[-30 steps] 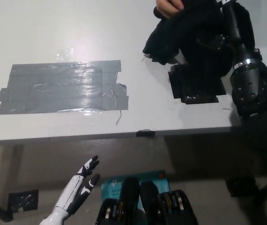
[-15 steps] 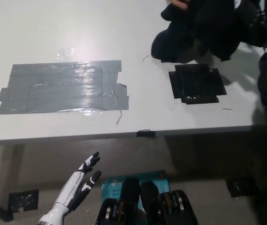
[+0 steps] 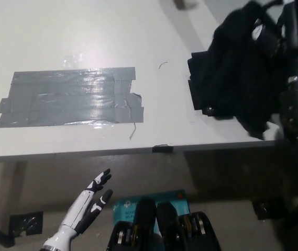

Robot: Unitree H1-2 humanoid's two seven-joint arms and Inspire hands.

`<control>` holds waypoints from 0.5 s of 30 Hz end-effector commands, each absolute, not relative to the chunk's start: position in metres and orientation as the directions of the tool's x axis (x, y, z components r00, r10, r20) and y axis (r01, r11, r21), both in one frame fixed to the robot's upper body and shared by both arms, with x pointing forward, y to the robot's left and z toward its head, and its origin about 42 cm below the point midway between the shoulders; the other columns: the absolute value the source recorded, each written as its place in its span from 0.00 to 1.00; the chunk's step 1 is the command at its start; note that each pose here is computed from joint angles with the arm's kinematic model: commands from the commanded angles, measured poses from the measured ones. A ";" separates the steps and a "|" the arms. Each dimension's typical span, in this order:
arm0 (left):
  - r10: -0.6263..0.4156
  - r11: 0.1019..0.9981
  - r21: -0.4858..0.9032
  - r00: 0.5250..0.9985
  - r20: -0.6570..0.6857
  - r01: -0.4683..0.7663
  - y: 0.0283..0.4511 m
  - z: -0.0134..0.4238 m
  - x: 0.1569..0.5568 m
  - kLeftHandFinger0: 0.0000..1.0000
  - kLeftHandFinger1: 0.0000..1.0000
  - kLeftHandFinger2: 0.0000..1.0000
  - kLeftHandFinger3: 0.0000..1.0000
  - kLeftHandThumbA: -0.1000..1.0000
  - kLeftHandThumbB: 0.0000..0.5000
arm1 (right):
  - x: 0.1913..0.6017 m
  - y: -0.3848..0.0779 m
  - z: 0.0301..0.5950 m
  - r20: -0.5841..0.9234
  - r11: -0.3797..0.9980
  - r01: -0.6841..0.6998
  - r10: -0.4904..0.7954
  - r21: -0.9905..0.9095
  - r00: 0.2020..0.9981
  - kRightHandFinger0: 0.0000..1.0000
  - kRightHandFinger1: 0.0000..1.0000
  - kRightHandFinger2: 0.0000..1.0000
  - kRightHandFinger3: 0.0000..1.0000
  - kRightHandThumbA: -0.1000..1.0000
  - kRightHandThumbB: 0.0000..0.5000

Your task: A person hands a black t-shirt to the robot and rhe robot picks it up with its right hand and places it on the black spot on the desk infron tof it

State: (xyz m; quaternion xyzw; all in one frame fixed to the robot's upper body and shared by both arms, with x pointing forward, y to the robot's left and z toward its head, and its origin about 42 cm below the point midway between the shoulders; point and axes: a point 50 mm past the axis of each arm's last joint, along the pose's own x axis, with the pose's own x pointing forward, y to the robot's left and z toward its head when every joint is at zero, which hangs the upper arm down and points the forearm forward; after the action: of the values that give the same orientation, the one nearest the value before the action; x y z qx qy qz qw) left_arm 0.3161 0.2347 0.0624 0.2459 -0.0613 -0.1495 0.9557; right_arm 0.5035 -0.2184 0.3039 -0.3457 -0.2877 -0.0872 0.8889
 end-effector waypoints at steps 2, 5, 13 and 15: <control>-0.335 0.832 0.500 0.935 0.111 0.239 0.233 0.080 0.330 1.00 1.00 1.00 1.00 1.00 1.00 | 0.501 -0.191 0.308 0.644 0.734 0.371 0.117 -0.569 0.756 0.00 0.49 0.88 1.00 0.00 0.32; -0.336 0.831 0.502 0.936 0.108 0.240 0.233 0.082 0.331 1.00 1.00 1.00 1.00 1.00 1.00 | 0.500 -0.179 0.295 0.600 0.719 0.322 0.163 -0.616 0.783 0.02 0.51 0.88 1.00 0.00 0.28; -0.355 0.820 0.519 0.927 0.125 0.244 0.232 0.088 0.336 1.00 1.00 1.00 1.00 1.00 1.00 | 0.505 -0.163 0.228 0.094 0.462 -0.089 0.358 -0.883 0.929 0.68 0.95 1.00 1.00 0.17 0.48; -0.356 0.822 0.515 0.925 0.131 0.243 0.232 0.089 0.338 1.00 1.00 1.00 1.00 1.00 1.00 | 0.507 -0.168 0.225 0.010 0.424 -0.159 0.369 -0.892 0.930 1.00 1.00 1.00 1.00 0.28 0.58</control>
State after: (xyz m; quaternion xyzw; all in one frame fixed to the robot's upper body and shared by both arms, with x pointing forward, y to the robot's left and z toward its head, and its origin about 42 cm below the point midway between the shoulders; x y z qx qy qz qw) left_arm 0.3279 0.2319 0.0723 0.2486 -0.0764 -0.1507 0.9538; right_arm 0.4980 -0.1643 0.2331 -0.4442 -0.2235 0.0514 0.8661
